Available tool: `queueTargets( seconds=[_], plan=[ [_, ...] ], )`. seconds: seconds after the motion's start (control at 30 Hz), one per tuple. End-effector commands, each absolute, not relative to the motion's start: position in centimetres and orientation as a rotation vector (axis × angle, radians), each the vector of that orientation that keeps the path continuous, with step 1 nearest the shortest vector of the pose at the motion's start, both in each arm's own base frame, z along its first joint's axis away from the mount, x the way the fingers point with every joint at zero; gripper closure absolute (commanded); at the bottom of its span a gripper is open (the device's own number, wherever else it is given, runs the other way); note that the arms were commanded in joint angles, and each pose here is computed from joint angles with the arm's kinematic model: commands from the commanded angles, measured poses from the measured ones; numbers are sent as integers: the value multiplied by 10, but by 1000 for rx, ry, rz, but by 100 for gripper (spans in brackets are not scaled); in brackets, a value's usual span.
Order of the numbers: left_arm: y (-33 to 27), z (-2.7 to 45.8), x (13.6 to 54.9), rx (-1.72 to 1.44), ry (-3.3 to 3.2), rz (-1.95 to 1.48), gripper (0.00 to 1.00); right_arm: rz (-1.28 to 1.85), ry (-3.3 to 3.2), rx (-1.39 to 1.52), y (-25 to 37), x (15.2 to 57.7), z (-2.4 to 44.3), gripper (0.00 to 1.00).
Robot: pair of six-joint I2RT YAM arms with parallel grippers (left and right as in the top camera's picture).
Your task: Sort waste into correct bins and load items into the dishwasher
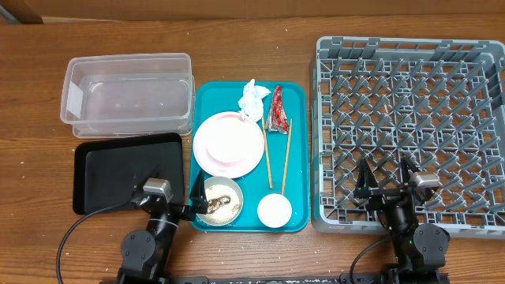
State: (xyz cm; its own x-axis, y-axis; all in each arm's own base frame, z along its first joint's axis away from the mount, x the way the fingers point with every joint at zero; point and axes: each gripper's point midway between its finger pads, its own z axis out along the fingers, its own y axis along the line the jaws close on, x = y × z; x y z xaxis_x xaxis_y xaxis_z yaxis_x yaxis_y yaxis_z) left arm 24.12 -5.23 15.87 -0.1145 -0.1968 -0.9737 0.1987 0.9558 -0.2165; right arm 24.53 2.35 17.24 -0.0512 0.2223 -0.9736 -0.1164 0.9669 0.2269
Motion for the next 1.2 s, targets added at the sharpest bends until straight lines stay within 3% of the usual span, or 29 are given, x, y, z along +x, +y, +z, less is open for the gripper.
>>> queueTargets(
  seconds=[0.0, 0.37, 0.7, 0.83, 0.97, 1.0, 1.07, 1.17],
  plan=[
    [-65, 166, 238, 64, 1619, -403, 0, 315, 1593, 95, 26, 245, 172, 0],
    [-70, 250, 224, 130, 1593, -409, 0, 564, 1746, 50, 60, 221, 194, 0],
    [-118, 272, 260, 233, 2254, -619, 0, 576, 1988, 118, 61, 226, 251, 0],
    [-151, 285, 274, 252, 2367, -866, 0, 672, 2019, 62, 77, 238, 273, 0],
    [-182, 264, 278, 330, 2469, -1040, 1, 677, 2061, 76, 77, 249, 265, 0],
    [-187, 252, 275, 352, 2522, -1021, 6, 679, 2071, 81, 77, 250, 262, 0],
    [-195, 221, 263, 391, 2665, -915, 16, 696, 2089, 116, 77, 253, 258, 0],
    [-194, 178, 245, 477, 2845, -619, 16, 701, 2107, 129, 77, 255, 254, 0]
  ],
)
